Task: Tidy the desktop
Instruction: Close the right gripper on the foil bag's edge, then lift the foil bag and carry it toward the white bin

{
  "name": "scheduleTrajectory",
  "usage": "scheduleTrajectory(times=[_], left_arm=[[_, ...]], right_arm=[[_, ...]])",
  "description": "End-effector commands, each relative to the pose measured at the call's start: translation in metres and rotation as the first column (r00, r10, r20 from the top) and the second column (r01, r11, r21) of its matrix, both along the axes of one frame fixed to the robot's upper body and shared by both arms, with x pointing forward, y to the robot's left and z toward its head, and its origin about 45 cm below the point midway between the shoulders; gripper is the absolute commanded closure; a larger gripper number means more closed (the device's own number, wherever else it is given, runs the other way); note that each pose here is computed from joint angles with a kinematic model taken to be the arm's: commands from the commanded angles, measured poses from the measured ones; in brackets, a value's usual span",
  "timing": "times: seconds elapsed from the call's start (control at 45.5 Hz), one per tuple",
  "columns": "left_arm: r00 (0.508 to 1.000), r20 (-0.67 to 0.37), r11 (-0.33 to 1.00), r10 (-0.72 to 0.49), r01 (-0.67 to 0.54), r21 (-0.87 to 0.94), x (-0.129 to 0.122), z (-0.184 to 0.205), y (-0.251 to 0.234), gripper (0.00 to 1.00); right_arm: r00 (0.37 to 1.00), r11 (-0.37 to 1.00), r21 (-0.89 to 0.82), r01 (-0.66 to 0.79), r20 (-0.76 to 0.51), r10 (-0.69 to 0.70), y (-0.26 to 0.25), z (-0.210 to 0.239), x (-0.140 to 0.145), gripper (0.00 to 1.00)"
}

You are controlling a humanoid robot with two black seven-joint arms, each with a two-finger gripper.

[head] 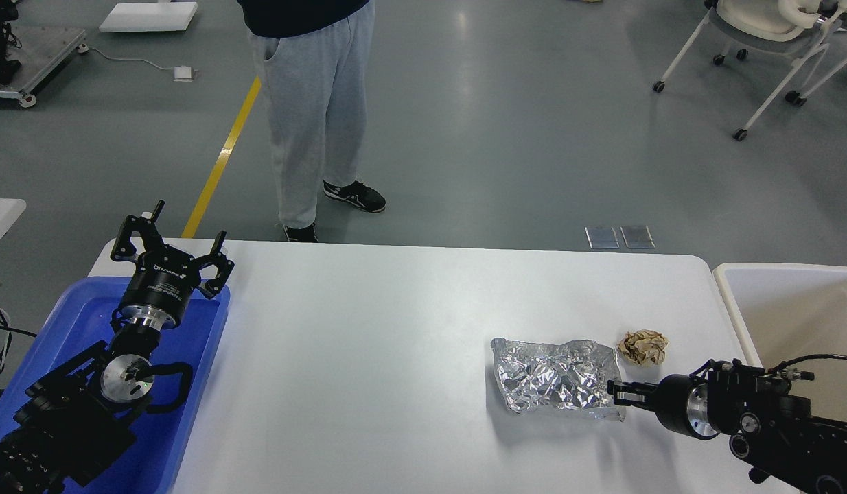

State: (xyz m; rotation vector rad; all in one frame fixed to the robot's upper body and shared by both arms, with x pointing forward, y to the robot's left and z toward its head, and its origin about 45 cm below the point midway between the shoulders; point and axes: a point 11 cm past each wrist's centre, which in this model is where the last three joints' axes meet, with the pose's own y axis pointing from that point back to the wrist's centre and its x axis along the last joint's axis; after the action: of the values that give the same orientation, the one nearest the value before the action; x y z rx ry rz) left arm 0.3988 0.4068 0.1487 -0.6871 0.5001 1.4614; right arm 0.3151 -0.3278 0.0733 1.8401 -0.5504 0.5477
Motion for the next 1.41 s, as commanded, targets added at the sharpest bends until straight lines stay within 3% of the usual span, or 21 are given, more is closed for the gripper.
scheduleTrajectory(times=[0.0,0.395,1.032,1.383], left_arm=[[1.000,0.000,1.000,-0.001,0.001,0.000,0.000,0.000,0.000,0.00],[1.000,0.000,1.000,0.000,0.000,0.001,0.000,0.000,0.000,0.00],[1.000,0.000,1.000,-0.001,0.001,-0.001,0.000,0.000,0.000,0.00],[1.000,0.000,1.000,0.000,0.000,0.001,0.000,0.000,0.000,0.00]], right_arm=[[1.000,1.000,0.000,0.010,-0.004,-0.010,-0.003,-0.001,0.000,1.00],[0.999,1.000,0.005,0.021,0.036,-0.021,-0.028,0.048,0.012,1.00],[0.989,1.000,-0.014,0.002,0.147,0.000,-0.066,0.210,0.031,1.00],[0.984,0.999,-0.031,-0.010,0.178,0.015,-0.072,0.274,0.035,1.00]])
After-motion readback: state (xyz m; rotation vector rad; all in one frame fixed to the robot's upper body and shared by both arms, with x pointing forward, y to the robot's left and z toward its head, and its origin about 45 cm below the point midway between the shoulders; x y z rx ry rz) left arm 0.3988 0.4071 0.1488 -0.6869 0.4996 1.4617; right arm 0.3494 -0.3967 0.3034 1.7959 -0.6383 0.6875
